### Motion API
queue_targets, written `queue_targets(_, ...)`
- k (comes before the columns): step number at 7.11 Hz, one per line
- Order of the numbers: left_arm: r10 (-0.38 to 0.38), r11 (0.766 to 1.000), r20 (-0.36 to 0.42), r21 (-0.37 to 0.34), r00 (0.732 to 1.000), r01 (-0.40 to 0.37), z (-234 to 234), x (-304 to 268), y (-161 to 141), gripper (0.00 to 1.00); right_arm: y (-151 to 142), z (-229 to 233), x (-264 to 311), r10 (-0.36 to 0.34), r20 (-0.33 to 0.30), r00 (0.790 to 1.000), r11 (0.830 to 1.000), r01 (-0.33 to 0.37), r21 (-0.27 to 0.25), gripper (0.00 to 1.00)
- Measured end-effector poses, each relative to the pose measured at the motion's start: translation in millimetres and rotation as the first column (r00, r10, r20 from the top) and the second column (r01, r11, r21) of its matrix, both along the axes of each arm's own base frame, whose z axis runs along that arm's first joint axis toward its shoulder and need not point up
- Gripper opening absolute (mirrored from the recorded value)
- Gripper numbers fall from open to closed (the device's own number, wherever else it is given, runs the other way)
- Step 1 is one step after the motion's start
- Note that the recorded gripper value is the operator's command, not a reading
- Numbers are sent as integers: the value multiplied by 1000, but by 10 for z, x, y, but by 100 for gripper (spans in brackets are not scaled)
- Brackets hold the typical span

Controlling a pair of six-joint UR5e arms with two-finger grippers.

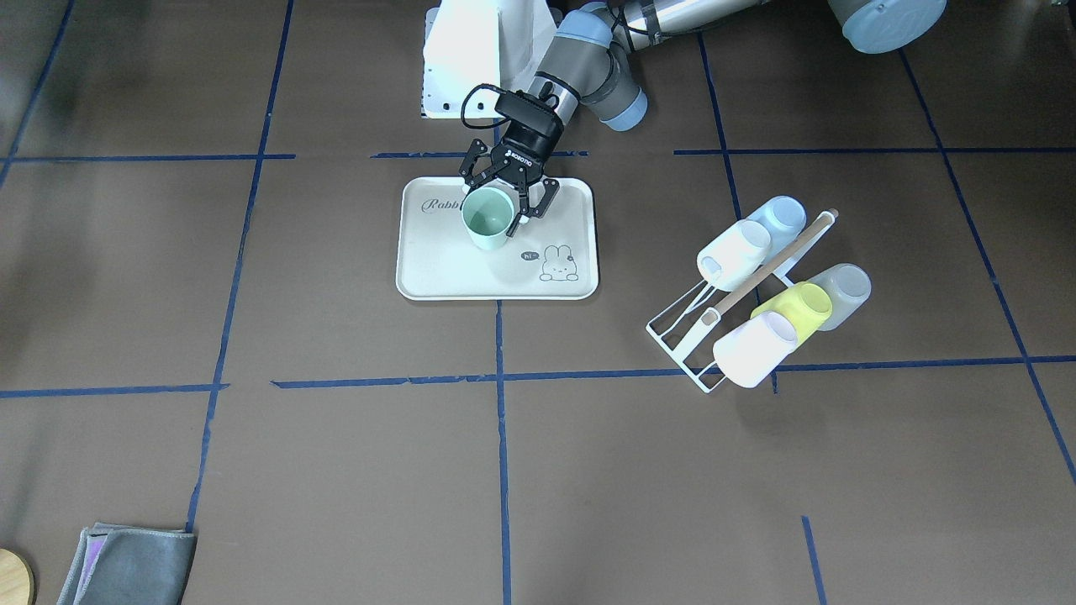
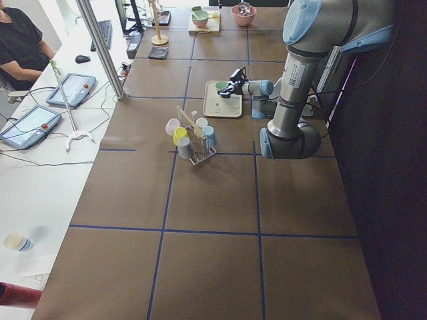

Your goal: Pick up and place green cup on tray

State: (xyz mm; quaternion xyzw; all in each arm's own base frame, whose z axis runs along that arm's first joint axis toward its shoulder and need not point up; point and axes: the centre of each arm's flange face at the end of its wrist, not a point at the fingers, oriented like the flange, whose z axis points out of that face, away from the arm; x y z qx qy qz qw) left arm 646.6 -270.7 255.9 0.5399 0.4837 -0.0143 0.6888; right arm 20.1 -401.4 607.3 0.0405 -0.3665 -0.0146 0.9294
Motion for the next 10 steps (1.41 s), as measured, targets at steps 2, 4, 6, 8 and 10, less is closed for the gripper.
queue_targets(2, 0, 1000, -4, 0, 1000, 0, -25, 3, 0, 81, 2, 2, 0, 0, 0, 1000, 1000, 0, 0, 100)
queue_targets(4, 2, 1000, -8, 1, 1000, -2, -54, 9, 0, 81, 9, 4, 1, 0, 0, 1000, 1000, 0, -1, 100)
queue_targets(6, 0, 1000, -3, 3, 1000, 0, -52, 8, -6, 85, 19, 7, 2, 0, 0, 1000, 1000, 0, -2, 100)
queue_targets(8, -6, 1000, 17, 9, 1000, 6, -17, 9, -30, 86, 26, 10, 3, 0, 0, 1000, 1000, 0, -3, 100)
queue_targets(10, -9, 1000, 31, 11, 999, 9, 21, 20, -47, 100, 30, 12, 4, 0, 0, 1000, 1000, 0, -4, 100)
